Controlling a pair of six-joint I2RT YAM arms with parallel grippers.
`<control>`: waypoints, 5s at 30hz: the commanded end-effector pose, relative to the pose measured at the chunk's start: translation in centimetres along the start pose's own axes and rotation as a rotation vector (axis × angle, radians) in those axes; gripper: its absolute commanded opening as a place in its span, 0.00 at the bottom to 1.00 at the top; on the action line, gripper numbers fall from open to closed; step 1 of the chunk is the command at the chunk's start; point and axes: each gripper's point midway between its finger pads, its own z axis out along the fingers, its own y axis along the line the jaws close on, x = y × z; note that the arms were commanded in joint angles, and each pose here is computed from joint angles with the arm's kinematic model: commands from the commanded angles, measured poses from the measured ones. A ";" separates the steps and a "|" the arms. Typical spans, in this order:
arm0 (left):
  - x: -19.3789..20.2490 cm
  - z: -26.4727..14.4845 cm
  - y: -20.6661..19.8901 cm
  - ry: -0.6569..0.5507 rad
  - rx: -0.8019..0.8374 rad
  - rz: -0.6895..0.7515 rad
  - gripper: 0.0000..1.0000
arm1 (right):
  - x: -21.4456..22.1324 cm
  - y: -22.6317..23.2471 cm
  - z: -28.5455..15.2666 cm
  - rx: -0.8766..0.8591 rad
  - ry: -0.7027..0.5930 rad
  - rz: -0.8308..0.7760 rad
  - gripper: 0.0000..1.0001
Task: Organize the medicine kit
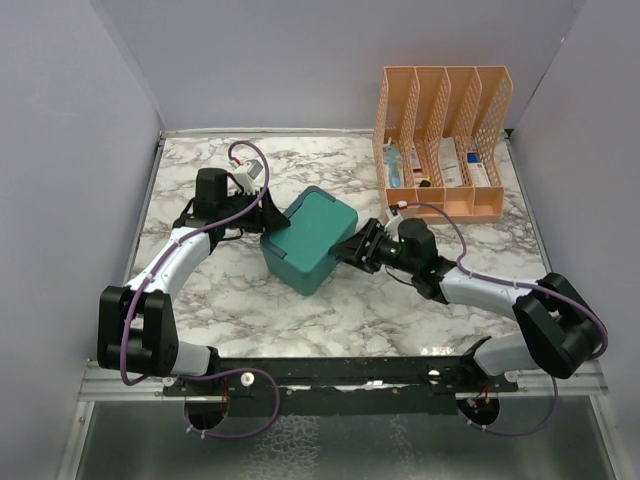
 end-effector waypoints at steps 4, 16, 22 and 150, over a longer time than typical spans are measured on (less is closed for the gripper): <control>3.3 0.2 1.6 0.089 -0.060 -0.039 0.52 | -2.1 2.9 0.1 -0.018 -0.064 -0.027 0.54; 3.3 0.2 1.5 0.088 -0.060 -0.038 0.51 | -2.4 4.2 0.3 0.022 -0.054 -0.033 0.61; 3.3 0.2 1.5 0.087 -0.059 -0.037 0.51 | -2.6 3.9 0.4 0.115 -0.044 -0.017 0.59; 3.3 0.1 1.0 0.095 -0.032 -0.037 0.53 | -4.0 1.6 -2.2 0.270 -0.171 -0.139 0.43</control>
